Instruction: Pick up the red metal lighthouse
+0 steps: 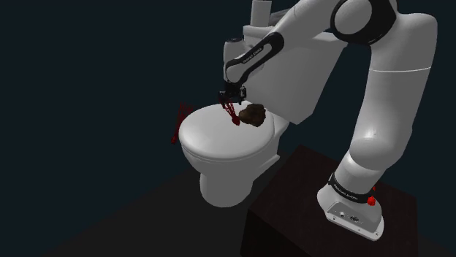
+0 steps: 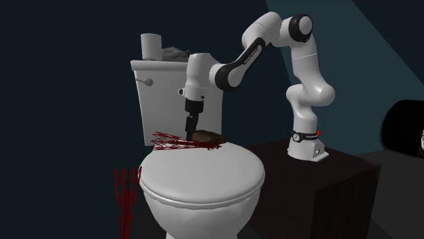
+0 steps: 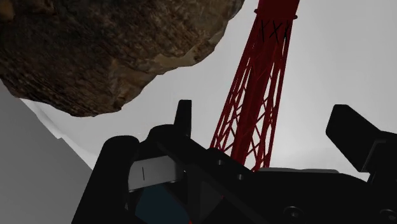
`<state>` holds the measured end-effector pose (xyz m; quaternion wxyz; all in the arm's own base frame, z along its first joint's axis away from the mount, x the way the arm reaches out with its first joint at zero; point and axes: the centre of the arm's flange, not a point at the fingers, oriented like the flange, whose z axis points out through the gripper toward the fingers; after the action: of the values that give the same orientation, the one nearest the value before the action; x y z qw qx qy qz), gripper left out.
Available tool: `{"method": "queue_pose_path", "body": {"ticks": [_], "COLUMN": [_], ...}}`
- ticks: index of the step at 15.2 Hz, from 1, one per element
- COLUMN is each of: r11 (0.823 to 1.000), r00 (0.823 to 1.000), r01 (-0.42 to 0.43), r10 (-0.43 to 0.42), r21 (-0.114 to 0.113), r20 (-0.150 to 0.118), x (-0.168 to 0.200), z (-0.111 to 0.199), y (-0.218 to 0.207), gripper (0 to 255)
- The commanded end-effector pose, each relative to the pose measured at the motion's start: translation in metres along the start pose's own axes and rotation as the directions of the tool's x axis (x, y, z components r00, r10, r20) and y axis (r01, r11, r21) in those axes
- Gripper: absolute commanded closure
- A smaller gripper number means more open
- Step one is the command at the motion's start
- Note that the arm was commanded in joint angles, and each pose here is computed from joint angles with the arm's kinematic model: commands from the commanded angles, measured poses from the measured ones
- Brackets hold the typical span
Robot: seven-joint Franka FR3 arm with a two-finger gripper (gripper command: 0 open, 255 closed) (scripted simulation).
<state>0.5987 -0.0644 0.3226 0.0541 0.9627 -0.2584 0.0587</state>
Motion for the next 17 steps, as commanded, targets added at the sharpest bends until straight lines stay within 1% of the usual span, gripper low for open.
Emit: {"method": "queue_pose_path", "body": {"ticks": [1, 4, 6, 7, 16, 17], "r11": [1.000, 1.000, 1.000, 1.000, 1.000, 1.000], "r00": [1.000, 1.000, 1.000, 1.000, 1.000, 1.000], "r01": [-0.002, -0.002, -0.002, -0.002, -0.002, -0.002], "r10": [0.002, 0.002, 0.002, 0.002, 0.002, 0.002], "r21": [0.001, 0.001, 0.001, 0.001, 0.001, 0.001], "r20": [-0.001, -0.001, -0.001, -0.001, -0.001, -0.001], "x": [0.000, -0.002, -0.003, -0.003, -0.003, -0.002], "z": [0.012, 0.027, 0.030, 0.030, 0.030, 0.025], "y": [-0.001, -0.002, -0.002, -0.003, -0.002, -0.002], "gripper": [0, 0, 0, 255, 255, 255]}}
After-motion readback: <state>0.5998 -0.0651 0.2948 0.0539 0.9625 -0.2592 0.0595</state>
